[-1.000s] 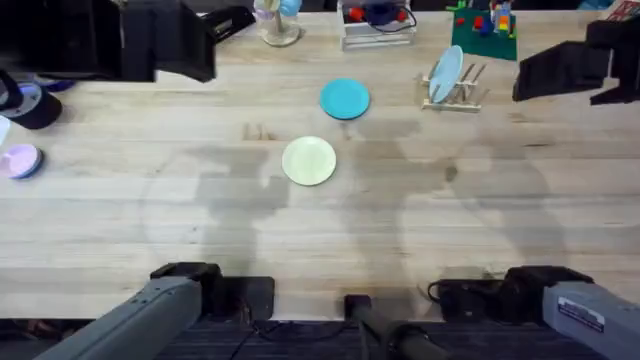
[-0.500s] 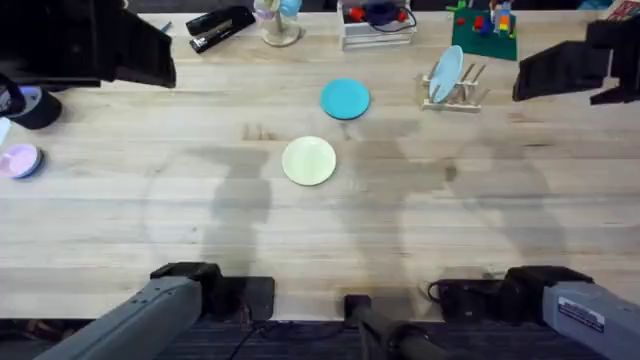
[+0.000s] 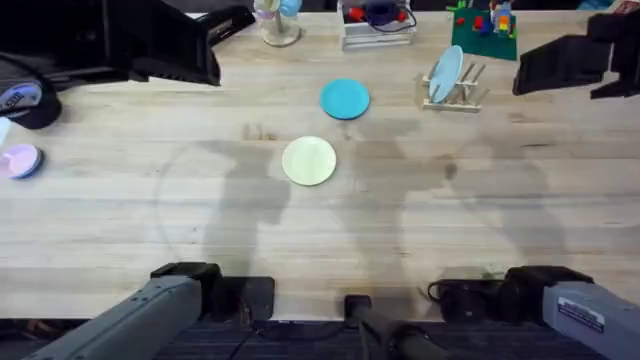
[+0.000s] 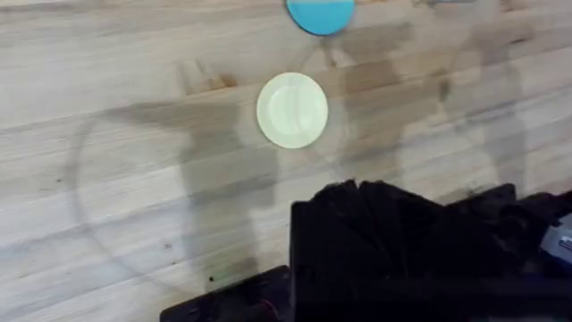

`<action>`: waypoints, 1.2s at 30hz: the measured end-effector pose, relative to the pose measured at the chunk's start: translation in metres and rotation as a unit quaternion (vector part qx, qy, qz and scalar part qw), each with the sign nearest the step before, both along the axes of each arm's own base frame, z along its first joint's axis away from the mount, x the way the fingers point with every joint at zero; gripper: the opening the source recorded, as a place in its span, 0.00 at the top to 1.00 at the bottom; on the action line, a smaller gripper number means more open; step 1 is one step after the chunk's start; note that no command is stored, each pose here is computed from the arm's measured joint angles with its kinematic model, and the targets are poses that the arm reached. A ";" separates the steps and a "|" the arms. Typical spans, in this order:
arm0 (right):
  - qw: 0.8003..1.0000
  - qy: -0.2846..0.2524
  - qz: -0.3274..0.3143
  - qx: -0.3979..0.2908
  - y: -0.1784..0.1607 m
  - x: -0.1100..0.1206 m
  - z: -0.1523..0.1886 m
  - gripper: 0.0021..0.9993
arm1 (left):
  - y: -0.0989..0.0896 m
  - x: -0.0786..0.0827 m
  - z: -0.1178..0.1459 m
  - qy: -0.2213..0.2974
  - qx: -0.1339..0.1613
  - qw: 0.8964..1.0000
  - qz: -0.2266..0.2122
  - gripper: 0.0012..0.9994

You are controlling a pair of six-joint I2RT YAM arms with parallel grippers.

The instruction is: Pick up the plates from the table one by one and place each into a slot on the dish rack.

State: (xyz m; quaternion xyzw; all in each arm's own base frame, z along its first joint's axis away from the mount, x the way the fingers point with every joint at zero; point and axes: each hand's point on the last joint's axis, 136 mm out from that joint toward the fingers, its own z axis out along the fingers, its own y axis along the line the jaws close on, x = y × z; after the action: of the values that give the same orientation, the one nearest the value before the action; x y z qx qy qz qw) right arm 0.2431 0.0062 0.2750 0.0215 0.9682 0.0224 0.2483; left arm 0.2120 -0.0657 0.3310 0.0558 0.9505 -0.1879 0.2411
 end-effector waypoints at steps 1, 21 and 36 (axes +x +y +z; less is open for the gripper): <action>1.000 0.000 0.000 0.000 0.000 0.000 0.000 0.00 | -0.002 0.001 -0.002 0.004 -0.004 1.000 -0.003 0.96; 1.000 0.000 0.000 0.000 0.000 0.000 0.000 0.00 | -0.018 0.019 -0.082 0.081 -0.081 0.992 -0.047 0.96; 1.000 0.000 0.000 0.000 0.000 0.000 0.000 0.00 | -0.025 0.032 -0.148 0.118 -0.109 0.985 -0.058 0.96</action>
State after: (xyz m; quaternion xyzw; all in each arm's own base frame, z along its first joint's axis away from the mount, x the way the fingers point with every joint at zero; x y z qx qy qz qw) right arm 0.2431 0.0062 0.2750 0.0215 0.9682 0.0224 0.2484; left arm 0.2440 -0.0907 0.1828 0.0616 0.9411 -0.3096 0.1209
